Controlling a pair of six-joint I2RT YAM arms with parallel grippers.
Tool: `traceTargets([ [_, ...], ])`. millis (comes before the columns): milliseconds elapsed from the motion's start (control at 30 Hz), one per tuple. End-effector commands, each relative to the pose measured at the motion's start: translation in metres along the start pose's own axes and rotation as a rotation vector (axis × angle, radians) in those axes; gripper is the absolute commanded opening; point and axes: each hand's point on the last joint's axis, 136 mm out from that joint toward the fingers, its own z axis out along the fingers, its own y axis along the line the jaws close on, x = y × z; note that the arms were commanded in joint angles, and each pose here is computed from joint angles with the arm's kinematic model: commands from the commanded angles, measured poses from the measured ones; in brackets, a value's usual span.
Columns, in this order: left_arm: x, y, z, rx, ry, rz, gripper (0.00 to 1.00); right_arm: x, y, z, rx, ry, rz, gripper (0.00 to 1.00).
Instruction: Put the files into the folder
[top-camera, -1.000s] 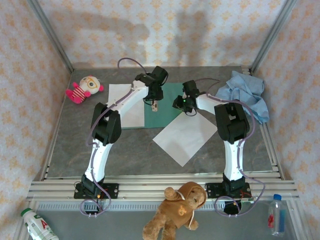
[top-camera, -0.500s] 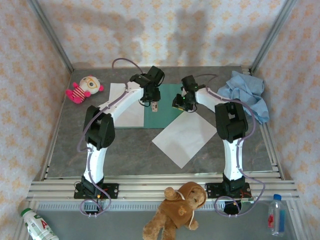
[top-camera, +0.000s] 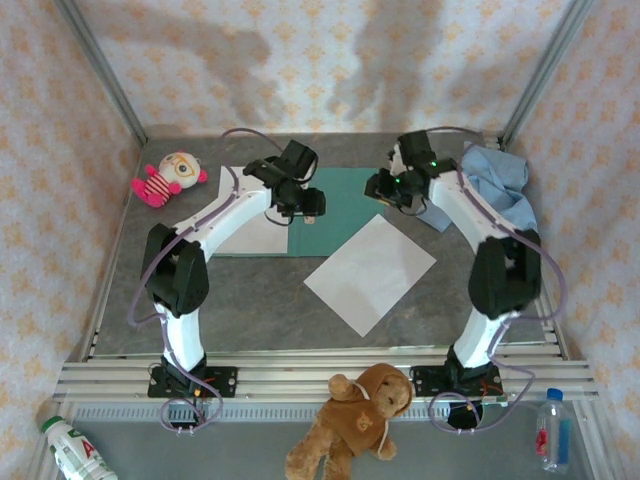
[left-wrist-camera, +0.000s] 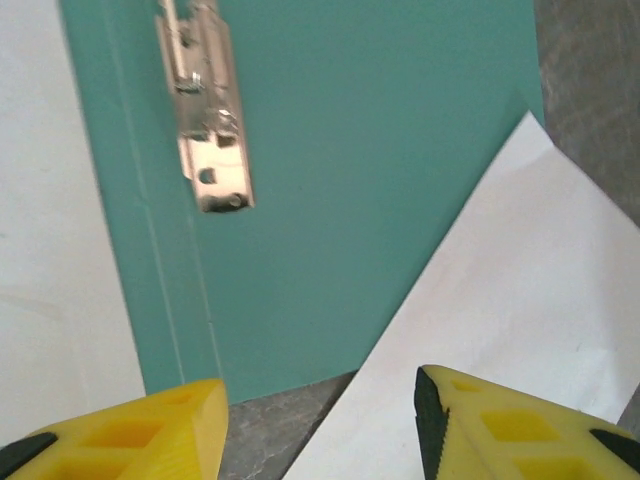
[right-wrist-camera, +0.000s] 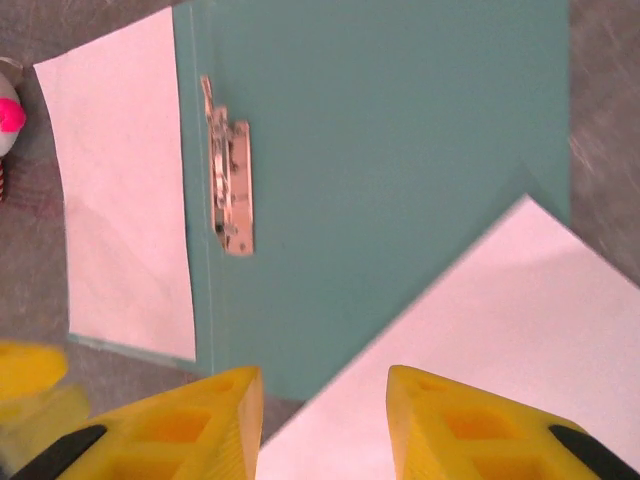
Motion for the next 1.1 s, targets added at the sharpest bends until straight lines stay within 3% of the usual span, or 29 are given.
traceTargets([
  [0, 0.014, -0.02, 0.007, 0.086, 0.044, 0.107, 0.54, 0.031, -0.023, -0.012, 0.014, 0.009, 0.046, 0.38],
  [200, 0.032, -0.032, 0.042, 0.109, 0.121, 0.167, 0.56, 0.097, -0.081, -0.012, 0.082, 0.023, 0.167, 0.37],
  [467, 0.041, -0.044, 0.08, 0.125, 0.191, 0.205, 0.59, 0.144, -0.117, 0.014, 0.116, 0.073, 0.263, 0.37],
  [1067, 0.066, -0.044, 0.122, 0.117, 0.297, 0.211, 0.6, 0.157, -0.141, 0.044, 0.162, 0.122, 0.285, 0.36],
])
